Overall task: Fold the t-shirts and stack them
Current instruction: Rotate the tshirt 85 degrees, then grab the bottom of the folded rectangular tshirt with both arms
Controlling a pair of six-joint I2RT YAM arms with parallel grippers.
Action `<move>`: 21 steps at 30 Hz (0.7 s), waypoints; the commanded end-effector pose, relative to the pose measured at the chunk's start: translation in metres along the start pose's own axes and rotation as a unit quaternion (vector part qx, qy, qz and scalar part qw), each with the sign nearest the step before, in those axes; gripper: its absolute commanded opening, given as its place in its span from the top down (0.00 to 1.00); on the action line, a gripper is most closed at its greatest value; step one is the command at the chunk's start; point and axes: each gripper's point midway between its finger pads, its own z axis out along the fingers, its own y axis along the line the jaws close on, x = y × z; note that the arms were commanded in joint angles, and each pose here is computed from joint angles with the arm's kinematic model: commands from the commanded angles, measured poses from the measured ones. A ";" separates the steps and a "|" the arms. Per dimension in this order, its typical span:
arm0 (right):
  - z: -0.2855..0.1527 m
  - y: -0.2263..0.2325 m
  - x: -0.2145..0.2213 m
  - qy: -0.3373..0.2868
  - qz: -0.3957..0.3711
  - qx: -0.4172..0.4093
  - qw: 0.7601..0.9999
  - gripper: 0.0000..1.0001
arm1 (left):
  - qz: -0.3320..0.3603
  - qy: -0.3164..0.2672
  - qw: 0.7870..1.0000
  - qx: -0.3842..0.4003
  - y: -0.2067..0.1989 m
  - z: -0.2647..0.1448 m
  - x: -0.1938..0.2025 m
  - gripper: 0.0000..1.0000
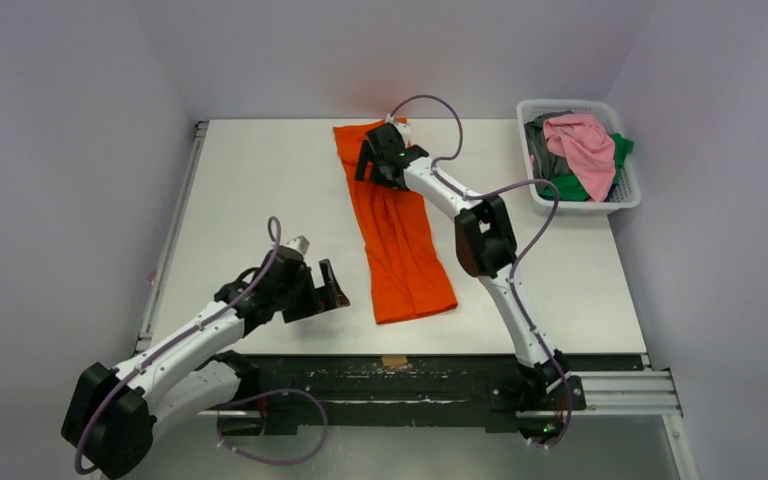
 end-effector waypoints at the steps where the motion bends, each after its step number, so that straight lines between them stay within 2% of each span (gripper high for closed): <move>1: -0.084 0.043 -0.046 -0.023 -0.024 -0.107 0.994 0.04 | 0.004 0.009 0.996 0.086 -0.046 0.003 0.001 0.02; 5: -0.171 0.041 -0.068 -0.061 -0.039 -0.158 0.985 0.04 | -0.007 0.024 0.994 0.102 -0.055 0.015 0.017 0.08; 7: -0.207 0.025 -0.062 -0.075 -0.033 -0.173 0.981 0.04 | -0.009 0.028 0.995 0.091 -0.058 0.023 0.024 0.11; 9: -0.231 0.000 -0.039 -0.071 -0.023 -0.179 0.981 0.04 | -0.009 0.038 0.996 0.081 -0.062 0.033 0.033 0.15; 13: -0.251 -0.079 0.017 -0.056 0.014 -0.107 0.993 0.05 | -0.005 0.066 0.996 0.062 -0.071 0.052 0.049 0.25; 16: -0.252 -0.132 0.065 -0.028 0.039 -0.049 0.998 0.06 | 0.001 0.083 0.996 0.045 -0.075 0.065 0.057 0.37; 18: -0.252 -0.156 0.094 -0.012 0.055 -0.027 0.998 0.07 | 0.004 0.091 0.995 0.033 -0.075 0.072 0.063 0.45; 21: -0.257 -0.170 0.114 0.003 0.063 -0.027 0.998 0.10 | 0.014 0.102 0.995 0.011 -0.073 0.078 0.074 0.63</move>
